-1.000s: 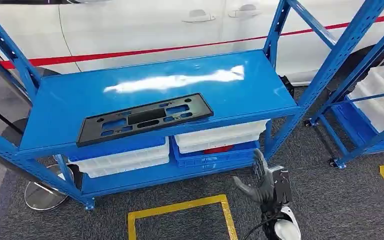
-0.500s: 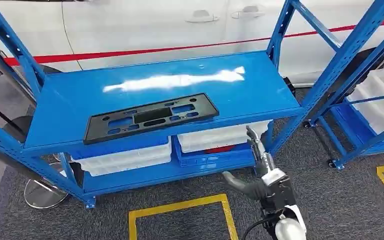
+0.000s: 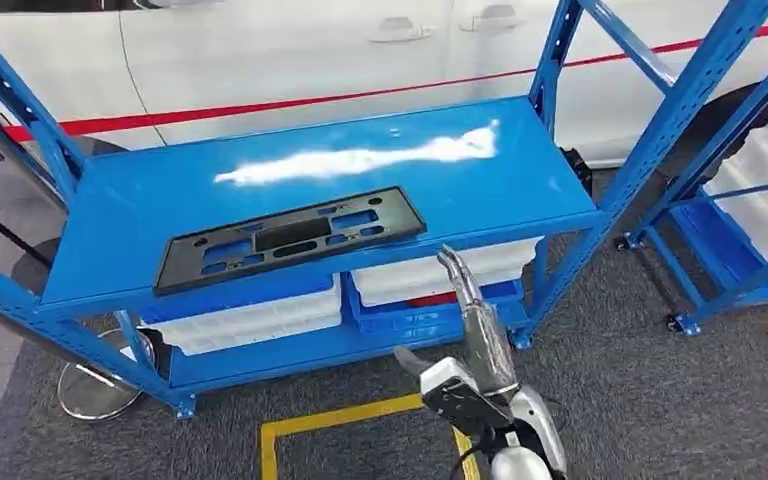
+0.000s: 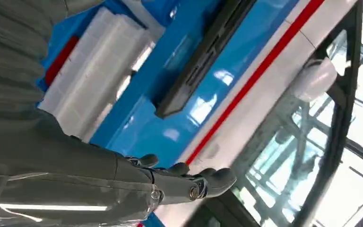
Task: Take the parts from the cabinet and place them on the table.
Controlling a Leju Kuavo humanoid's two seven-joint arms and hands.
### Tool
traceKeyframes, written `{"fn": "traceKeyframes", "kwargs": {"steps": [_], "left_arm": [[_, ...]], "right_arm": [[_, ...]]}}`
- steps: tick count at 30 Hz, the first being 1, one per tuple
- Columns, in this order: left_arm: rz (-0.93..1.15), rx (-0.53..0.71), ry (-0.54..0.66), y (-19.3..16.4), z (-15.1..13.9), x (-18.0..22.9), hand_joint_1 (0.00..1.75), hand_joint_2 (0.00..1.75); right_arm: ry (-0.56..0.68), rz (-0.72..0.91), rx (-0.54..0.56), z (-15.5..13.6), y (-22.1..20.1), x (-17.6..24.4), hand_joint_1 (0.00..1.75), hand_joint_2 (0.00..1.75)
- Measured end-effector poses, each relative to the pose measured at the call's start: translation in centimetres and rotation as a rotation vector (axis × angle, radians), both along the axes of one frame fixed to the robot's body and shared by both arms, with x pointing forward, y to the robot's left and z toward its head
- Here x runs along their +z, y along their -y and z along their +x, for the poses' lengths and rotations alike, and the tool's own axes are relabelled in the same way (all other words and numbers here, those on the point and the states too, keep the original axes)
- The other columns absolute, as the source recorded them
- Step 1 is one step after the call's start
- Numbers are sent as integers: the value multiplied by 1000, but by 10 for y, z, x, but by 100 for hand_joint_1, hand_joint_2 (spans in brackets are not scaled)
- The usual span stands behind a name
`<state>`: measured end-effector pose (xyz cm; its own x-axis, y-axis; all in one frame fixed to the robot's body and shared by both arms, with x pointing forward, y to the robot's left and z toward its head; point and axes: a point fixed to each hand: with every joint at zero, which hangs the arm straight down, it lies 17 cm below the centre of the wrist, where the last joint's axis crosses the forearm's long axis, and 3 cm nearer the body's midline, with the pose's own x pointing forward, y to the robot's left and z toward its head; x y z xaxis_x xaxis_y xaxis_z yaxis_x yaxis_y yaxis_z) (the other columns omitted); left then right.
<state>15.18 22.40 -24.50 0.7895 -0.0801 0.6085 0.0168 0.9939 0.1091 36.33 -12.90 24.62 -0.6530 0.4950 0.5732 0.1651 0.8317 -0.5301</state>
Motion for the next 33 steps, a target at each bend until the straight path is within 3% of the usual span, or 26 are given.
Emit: {"fn": "traceKeyframes", "kwargs": {"steps": [22,33], "left_arm": [[-40,39,-8,2,1,0,0,0],[-44,41,-9,4,1,0,0,0]], "right_arm": [[355,-490,-43,-25,-123,-20,0,175],[381,-513,-33,-22,-135,-20,0,175]]}}
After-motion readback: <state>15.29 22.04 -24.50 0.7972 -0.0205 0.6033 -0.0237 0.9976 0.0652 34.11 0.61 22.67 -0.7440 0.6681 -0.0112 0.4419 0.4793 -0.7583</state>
